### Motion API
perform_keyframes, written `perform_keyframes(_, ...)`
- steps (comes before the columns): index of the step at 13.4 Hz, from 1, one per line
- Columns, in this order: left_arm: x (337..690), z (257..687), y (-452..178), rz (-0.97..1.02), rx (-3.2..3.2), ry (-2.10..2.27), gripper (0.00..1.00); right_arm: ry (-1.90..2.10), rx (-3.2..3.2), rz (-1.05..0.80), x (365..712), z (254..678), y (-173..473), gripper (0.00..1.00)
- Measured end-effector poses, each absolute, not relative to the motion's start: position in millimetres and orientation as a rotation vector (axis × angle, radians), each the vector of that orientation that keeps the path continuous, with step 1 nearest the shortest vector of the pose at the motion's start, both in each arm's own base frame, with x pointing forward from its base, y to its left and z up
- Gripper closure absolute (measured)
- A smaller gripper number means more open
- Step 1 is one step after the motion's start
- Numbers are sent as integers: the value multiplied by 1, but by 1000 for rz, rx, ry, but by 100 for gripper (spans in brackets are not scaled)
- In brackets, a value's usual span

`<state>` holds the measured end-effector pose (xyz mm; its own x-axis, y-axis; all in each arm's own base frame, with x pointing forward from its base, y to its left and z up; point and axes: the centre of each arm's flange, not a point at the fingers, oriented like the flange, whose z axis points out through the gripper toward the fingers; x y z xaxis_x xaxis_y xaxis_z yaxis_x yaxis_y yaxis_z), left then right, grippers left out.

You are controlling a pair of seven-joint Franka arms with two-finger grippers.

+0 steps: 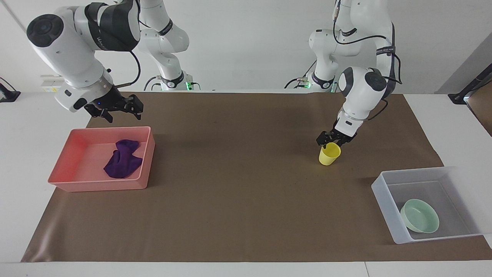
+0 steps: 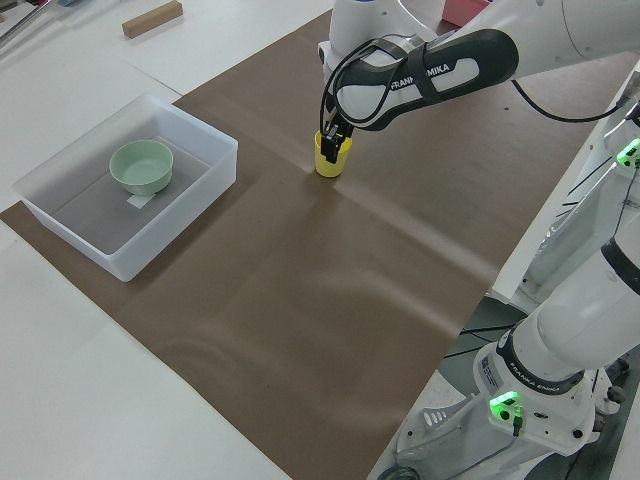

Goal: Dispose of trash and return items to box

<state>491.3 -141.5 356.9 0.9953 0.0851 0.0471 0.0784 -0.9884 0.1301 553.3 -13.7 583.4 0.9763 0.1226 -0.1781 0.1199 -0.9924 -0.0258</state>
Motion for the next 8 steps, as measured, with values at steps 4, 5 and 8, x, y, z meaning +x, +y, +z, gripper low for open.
perform_keyframes(4, 489, 352, -137, 76, 3013, 132, 49, -309, -3116, 275, 540, 604, -17, 4)
perform_keyframes(5, 489, 351, -137, 76, 3013, 132, 59, -313, -3116, 268, 536, 610, -18, 4)
perform_keyframes(8, 490, 352, -136, 82, 3012, 137, 96, -326, -3113, 268, 526, 622, -18, 4)
